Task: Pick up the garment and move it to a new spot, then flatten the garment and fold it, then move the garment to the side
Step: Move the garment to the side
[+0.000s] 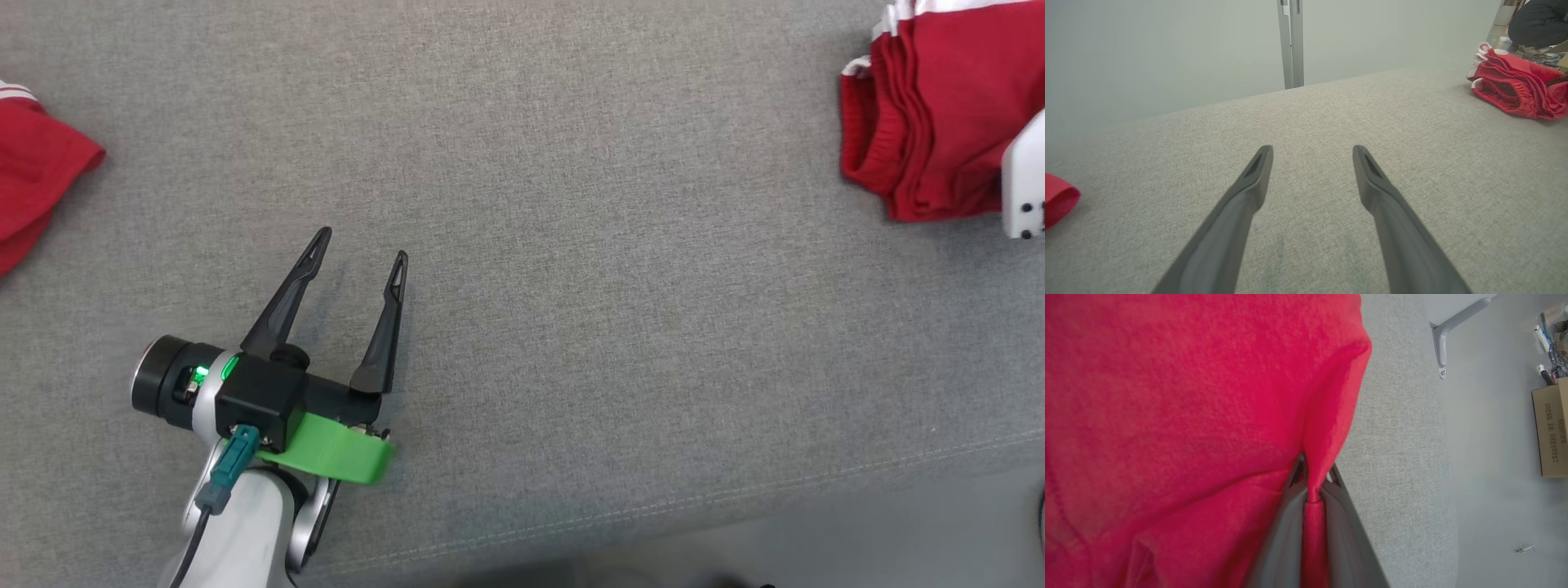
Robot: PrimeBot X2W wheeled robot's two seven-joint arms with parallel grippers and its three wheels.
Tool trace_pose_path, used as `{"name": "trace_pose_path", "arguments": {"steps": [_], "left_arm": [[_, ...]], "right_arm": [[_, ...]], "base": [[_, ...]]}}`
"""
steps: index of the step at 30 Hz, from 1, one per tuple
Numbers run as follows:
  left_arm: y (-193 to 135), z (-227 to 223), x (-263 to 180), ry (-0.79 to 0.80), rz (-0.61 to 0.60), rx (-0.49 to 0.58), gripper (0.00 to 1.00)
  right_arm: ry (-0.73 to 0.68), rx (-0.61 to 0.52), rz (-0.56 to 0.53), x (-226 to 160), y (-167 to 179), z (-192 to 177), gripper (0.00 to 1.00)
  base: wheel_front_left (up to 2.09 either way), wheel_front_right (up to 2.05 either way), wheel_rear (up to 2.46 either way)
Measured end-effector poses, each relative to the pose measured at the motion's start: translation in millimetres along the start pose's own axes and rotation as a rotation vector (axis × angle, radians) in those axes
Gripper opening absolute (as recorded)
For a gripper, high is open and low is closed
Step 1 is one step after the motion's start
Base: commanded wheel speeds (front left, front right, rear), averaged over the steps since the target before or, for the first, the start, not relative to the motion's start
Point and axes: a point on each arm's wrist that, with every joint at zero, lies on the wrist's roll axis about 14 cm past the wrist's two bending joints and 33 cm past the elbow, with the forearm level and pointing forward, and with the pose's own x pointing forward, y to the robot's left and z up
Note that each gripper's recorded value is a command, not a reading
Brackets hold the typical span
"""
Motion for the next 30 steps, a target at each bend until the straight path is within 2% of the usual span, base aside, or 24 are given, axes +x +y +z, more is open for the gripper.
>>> {"name": "trace_pose_path", "arguments": {"steps": [4,11,16,17,18,21,30], "left_arm": [[-5,-8,4,0.02,-0.025,-0.01,1.0],[-3,-15,5,0.041,-0.042,0.002,1.0],[1,-18,1,0.055,-0.035,0.01,1.0],[3,-19,0,0.058,-0.031,0.011,1.0],[4,-19,-1,0.061,-0.027,0.011,1.0],[7,-21,-3,0.065,-0.013,0.007,1.0],[27,-8,-13,0.046,0.129,-0.057,1.0]], "right_arm": [[-0.002,-0.041,-0.058,3,-27,-4,0.0],[-0.06,-0.102,-0.128,11,-54,9,0.0],[-0.042,-0.088,-0.165,18,-68,3,0.0],[-0.035,-0.09,-0.167,19,-67,1,0.47],[-0.039,-0.092,-0.168,21,-66,0,1.0],[-0.076,-0.075,-0.168,23,-62,5,1.0],[-0.351,0.039,-0.079,4,-19,40,1.0]], "base": [[0.0,0.0,0.0],[0.0,0.0,0.0],[0.0,0.0,0.0],[0.0,0.0,0.0],[0.0,0.0,0.0],[0.0,0.0,0.0],[0.0,0.0,0.0]]}}
